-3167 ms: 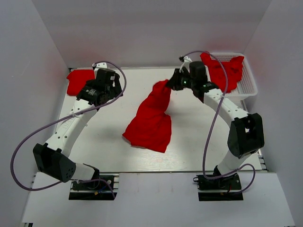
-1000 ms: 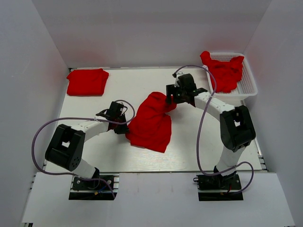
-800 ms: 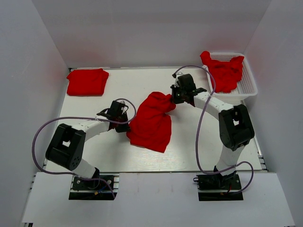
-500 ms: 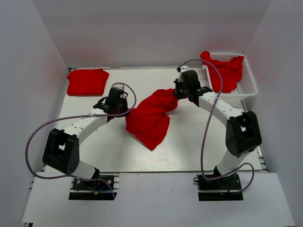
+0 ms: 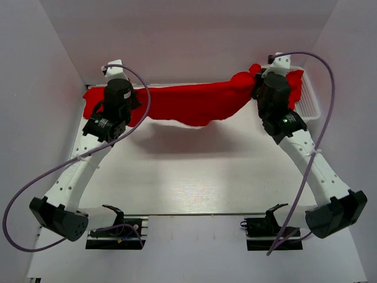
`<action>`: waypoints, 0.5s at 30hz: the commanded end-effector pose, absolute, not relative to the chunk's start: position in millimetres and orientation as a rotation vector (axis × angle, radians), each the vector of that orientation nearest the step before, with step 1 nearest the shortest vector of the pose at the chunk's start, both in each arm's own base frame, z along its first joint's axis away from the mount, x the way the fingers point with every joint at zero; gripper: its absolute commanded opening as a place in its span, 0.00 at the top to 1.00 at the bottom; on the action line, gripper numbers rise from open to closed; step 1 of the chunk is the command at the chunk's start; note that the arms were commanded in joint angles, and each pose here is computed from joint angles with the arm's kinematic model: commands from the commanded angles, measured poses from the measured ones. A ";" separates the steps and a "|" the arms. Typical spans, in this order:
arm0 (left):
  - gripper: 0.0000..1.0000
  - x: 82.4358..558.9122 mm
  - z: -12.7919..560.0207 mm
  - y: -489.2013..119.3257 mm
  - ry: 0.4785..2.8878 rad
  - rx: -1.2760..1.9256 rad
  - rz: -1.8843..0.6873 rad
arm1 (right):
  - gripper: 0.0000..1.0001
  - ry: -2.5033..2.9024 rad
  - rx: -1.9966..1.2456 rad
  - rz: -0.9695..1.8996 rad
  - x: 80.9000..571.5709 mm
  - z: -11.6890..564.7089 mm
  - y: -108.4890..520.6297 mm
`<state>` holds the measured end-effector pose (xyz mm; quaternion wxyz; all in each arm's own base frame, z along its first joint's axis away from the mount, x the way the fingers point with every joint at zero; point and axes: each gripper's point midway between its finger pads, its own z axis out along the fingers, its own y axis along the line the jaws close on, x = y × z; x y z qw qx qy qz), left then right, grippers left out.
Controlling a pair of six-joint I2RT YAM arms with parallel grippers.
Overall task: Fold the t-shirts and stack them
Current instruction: Flatten out the tshirt
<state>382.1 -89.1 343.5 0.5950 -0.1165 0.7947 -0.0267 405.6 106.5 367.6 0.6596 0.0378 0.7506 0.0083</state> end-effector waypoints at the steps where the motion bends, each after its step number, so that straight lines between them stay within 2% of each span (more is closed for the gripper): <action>1: 1.00 359.2 405.0 -46.8 1.690 -0.353 0.072 | 1.00 1.474 0.296 -0.113 381.9 448.3 50.2; 8: 1.00 324.5 489.1 -27.6 1.490 -0.334 0.046 | 1.00 1.320 0.389 -0.180 326.0 513.2 6.9; 13: 1.00 300.5 541.4 -50.2 1.365 -0.113 -0.083 | 1.00 1.223 0.341 -0.095 282.1 565.4 -0.9; 15: 1.00 291.8 550.2 -76.7 1.339 0.045 -0.173 | 1.00 1.197 0.300 -0.075 264.2 582.0 -3.1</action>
